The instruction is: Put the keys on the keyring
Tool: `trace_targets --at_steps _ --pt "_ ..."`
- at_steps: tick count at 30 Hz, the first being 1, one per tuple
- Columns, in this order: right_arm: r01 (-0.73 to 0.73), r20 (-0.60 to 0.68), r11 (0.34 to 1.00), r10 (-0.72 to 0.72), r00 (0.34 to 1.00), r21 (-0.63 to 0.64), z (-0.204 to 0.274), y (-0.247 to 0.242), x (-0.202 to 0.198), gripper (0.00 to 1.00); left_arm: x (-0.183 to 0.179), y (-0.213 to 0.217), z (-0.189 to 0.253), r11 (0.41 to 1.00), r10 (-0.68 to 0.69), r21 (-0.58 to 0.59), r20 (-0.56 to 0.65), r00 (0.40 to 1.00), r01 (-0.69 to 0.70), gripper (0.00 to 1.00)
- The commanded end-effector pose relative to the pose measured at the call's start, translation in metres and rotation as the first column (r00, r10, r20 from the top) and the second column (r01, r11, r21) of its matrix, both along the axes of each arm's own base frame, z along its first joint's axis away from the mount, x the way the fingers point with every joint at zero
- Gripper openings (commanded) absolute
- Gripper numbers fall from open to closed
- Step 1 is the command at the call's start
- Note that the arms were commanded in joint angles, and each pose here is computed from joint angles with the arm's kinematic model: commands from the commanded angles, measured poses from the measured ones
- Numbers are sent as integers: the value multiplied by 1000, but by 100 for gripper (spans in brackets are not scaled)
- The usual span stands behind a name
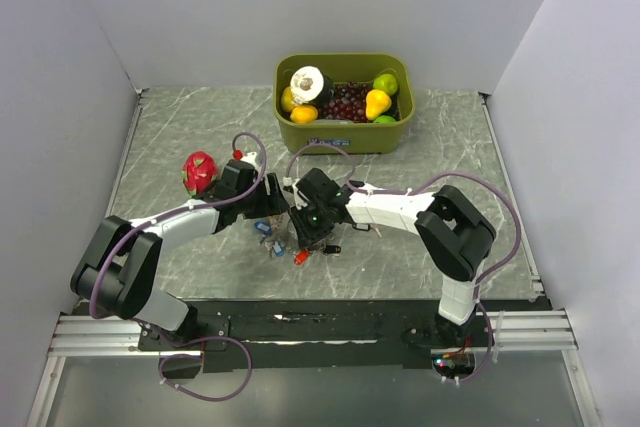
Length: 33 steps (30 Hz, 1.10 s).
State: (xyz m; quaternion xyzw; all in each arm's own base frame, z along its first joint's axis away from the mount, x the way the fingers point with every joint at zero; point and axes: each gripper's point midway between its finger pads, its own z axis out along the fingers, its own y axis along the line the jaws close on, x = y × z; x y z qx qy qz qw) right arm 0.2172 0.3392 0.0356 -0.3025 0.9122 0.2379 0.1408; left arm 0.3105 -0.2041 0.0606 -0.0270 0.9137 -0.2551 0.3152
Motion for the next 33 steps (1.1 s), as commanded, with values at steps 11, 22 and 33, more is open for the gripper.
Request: trace_targets --at_steps 11,22,33 --pt "-15 11 1000 15 1000 4 8 7 1 4 5 4 11 999 34 -11 25 999 -34 72" --pt "8 14 999 -7 1000 -53 1 -10 -2 0 3 8 11 999 40 8 24 999 -40 71" --pt "47 94 992 -37 995 -116 11 -24 13 0 1 7 6 999 33 5 15 999 -33 70"
